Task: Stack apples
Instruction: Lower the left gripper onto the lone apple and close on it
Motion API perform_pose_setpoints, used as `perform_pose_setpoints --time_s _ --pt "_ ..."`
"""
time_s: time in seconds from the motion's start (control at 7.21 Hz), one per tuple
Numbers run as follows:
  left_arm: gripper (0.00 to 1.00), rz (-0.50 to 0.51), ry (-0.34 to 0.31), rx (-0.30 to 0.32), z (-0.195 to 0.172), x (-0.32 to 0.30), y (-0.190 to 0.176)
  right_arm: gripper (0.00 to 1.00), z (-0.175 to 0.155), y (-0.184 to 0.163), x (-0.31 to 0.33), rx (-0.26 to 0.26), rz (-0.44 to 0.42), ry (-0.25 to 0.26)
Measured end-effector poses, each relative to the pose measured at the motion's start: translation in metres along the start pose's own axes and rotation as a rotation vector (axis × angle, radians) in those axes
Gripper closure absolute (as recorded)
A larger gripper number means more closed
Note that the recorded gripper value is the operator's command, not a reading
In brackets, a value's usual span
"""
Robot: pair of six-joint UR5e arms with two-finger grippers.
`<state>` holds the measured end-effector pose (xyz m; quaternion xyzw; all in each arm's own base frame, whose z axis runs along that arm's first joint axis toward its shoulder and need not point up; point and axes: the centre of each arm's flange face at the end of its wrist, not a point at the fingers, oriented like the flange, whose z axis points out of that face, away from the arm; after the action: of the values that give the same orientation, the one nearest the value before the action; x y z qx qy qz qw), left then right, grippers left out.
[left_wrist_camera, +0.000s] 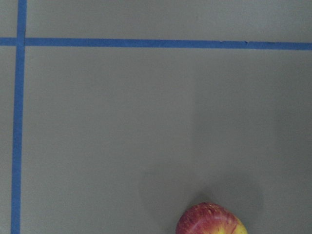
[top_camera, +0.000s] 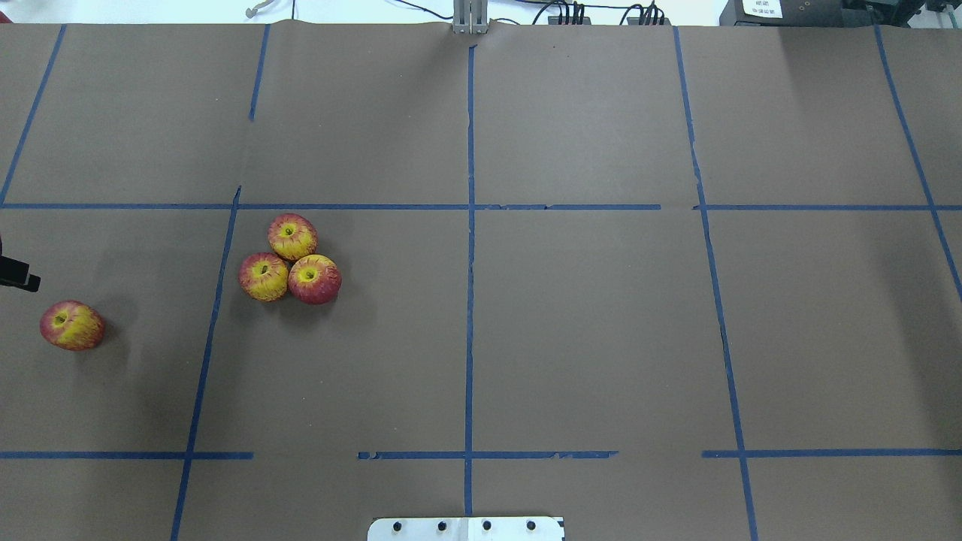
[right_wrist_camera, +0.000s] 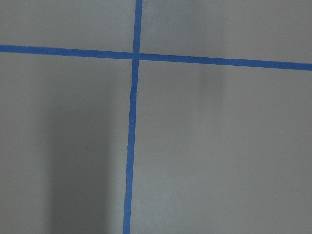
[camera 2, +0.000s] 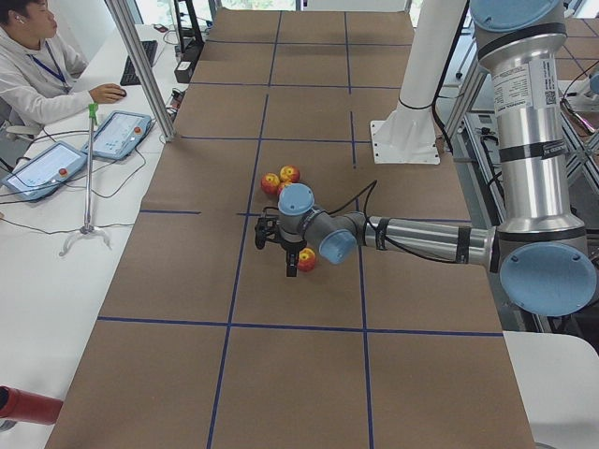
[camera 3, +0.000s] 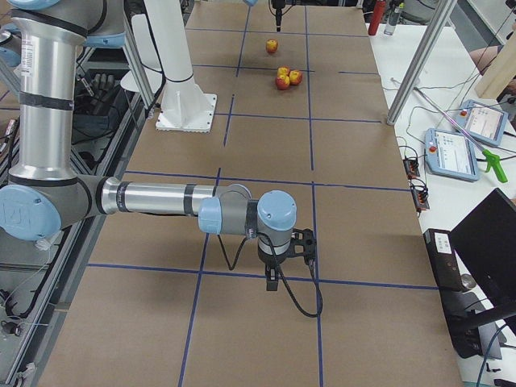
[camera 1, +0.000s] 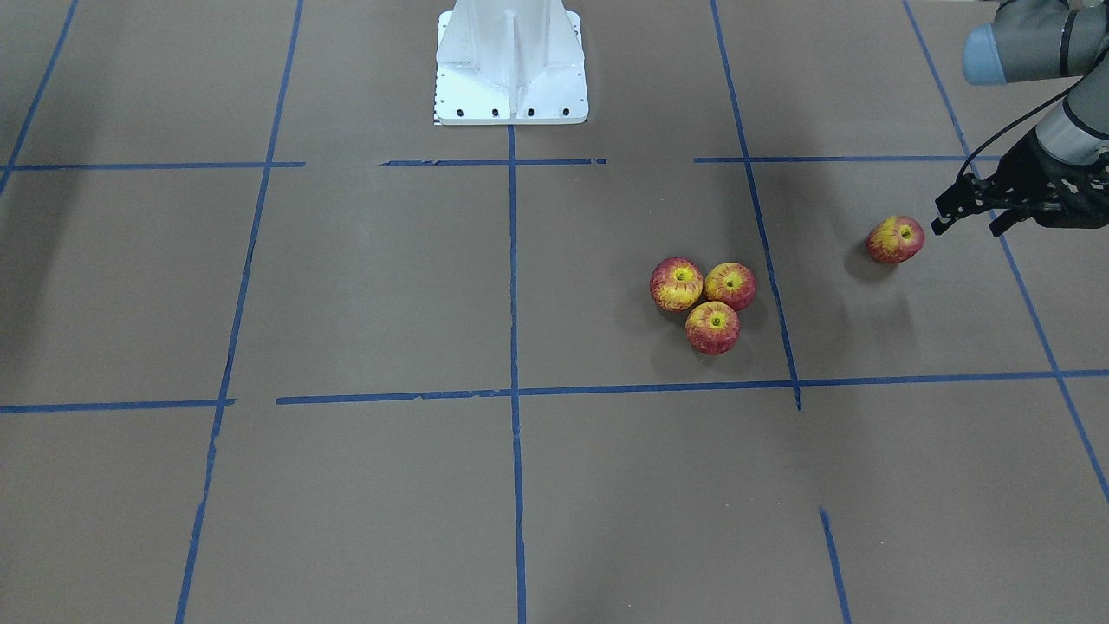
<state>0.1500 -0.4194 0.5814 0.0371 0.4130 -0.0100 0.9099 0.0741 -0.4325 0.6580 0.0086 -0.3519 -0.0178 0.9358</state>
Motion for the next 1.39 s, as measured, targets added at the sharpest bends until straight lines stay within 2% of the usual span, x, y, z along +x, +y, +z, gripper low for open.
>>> perform_pose_setpoints --time_s 0.69,1.25,1.39 --pt "0.0 -0.042 -0.017 -0.094 0.054 0.037 0.01 0.0 0.0 0.0 0.0 0.0 0.0 0.0" --pt "0.0 -0.04 -0.035 -0.132 0.081 0.043 0.011 0.0 0.0 0.0 0.0 0.0 0.0 0.0" --pt "0.14 -0.039 -0.044 -0.131 0.085 0.043 0.011 0.0 0.0 0.0 0.0 0.0 0.0 0.0"
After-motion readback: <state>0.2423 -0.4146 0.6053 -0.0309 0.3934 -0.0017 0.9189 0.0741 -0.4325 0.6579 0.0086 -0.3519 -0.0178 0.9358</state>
